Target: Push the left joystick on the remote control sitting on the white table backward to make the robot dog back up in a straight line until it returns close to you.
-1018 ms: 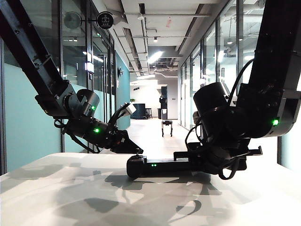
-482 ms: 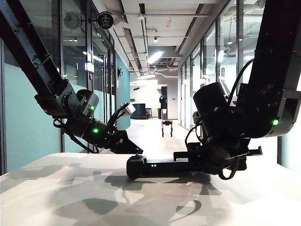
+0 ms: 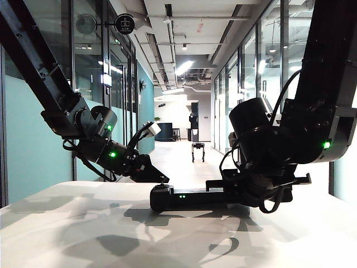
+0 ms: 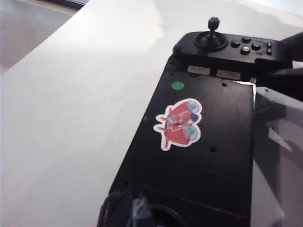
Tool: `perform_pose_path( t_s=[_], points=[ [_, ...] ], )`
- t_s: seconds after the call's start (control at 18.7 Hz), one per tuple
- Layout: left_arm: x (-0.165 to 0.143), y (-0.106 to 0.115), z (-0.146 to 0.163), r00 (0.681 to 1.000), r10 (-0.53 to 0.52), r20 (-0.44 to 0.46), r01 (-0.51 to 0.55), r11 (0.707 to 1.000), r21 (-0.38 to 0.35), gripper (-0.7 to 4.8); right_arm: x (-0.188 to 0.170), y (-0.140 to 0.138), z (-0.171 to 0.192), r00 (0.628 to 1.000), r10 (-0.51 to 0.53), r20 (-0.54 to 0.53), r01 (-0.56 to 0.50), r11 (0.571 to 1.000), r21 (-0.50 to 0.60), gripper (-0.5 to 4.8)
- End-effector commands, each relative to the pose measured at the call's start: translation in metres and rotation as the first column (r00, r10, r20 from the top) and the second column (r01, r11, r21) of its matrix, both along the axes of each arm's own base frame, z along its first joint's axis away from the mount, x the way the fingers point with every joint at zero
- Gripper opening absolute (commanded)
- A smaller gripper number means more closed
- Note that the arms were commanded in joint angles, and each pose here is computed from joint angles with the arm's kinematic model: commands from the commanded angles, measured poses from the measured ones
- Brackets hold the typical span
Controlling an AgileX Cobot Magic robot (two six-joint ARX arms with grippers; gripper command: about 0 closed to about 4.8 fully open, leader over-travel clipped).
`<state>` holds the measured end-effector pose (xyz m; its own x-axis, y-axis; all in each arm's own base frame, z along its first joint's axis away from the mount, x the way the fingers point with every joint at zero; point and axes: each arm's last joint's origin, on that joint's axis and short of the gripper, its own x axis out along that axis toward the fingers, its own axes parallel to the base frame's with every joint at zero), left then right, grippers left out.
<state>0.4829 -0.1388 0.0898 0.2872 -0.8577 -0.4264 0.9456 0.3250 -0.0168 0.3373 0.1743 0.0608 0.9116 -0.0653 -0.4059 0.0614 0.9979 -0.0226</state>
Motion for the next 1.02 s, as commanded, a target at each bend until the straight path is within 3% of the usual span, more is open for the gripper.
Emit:
perform_pose_path(
  t_s=[0.05, 1.02],
  points=[
    [-0.0028, 0.0000, -0.0013, 1.000, -0.014, -0.022, 0.014, 1.000, 0.011, -0.06, 0.0018, 0.0016, 0.0055, 0.999, -0.011, 0.035, 0.010, 1.000, 0.013, 2.29],
    [-0.0044, 0.0002, -0.0022, 0.999, -0.048, -0.004, 0.048, 0.999, 0.026, -0.06, 0.0018, 0.0015, 0.0055, 0.999, -0.014, 0.036, 0.013, 1.000, 0.012, 2.29]
  ],
)
